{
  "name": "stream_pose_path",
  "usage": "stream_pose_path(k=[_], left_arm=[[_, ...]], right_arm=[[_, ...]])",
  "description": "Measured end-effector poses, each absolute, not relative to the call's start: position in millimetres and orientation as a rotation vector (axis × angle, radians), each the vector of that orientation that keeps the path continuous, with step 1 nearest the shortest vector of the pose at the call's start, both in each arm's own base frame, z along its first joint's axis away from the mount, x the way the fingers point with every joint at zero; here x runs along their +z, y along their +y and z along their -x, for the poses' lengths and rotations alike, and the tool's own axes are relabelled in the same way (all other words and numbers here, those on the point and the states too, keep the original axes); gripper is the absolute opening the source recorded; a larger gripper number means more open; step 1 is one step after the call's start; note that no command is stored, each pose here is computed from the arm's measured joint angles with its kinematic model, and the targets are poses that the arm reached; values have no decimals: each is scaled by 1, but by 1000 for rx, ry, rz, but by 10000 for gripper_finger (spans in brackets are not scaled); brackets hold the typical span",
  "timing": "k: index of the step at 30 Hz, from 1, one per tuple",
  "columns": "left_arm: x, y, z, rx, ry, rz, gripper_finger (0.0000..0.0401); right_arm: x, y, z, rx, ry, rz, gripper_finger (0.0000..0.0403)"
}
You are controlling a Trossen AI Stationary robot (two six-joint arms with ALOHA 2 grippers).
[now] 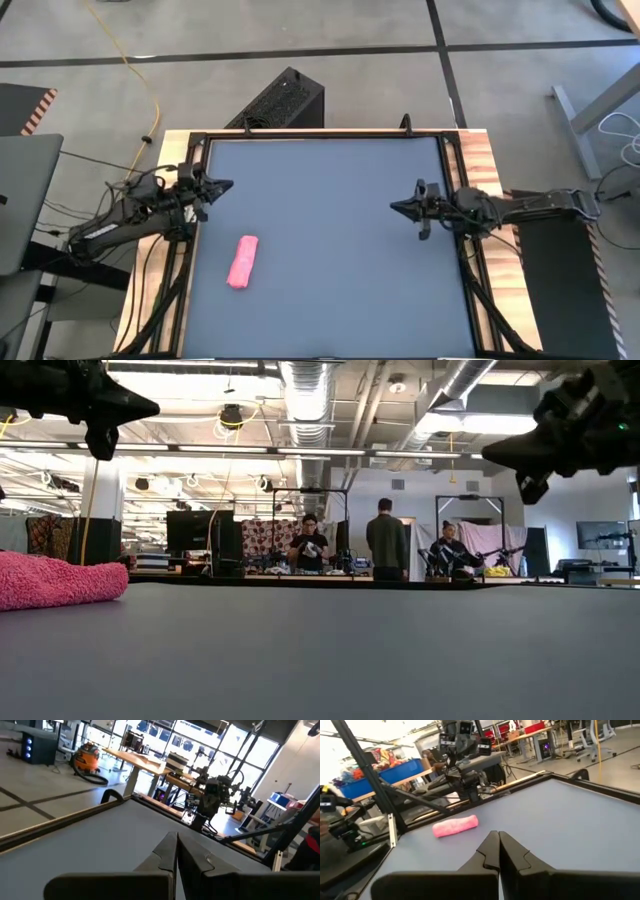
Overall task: Roll towel
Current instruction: Return to Home Position
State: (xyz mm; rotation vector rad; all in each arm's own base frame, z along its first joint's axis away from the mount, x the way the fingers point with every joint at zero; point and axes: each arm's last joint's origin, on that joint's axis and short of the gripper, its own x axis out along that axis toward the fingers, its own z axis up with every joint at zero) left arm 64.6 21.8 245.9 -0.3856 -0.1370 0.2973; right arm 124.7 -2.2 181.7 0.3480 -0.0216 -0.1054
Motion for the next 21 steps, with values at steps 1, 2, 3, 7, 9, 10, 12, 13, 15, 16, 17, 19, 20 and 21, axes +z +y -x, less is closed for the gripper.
stream_pose_path(k=[1,2,3,7,9,10,12,13,15,16,17,19,20,21], left_arm=[[246,22,-65,296,-137,385,0],[246,22,-65,294,-138,384,0],[245,22,-65,290,-143,383,0],[229,23,-75,219,-143,416,0],[221,23,-80,161,-180,433,0],[218,23,-82,143,-199,439,0],[212,24,-85,126,-228,437,0],[208,24,-86,124,-231,436,0],[200,24,-89,124,-214,440,0],[197,24,-90,123,-202,443,0],[194,24,-90,121,-193,442,0],[191,24,-91,117,-168,426,0],[189,24,-92,116,-151,419,0],[185,24,-93,121,-130,413,0]], right_arm=[[179,-2,-123,-97,-24,-342,17],[176,-2,-121,-91,-26,-339,18],[172,-2,-120,-88,-27,-339,18],[168,-1,-116,-89,-5,-336,18],[169,-1,-114,-87,-21,-319,18],[170,-1,-113,-85,-32,-306,18],[173,-1,-111,-82,-56,-273,18],[174,-1,-110,-81,-66,-261,18],[175,-1,-109,-78,-78,-240,18],[175,-1,-108,-74,-82,-238,18],[175,-1,-107,-67,-84,-238,18],[174,-1,-107,-61,-75,-238,21],[173,-1,-107,-65,-66,-239,23],[172,-1,-107,-76,-57,-242,25]])
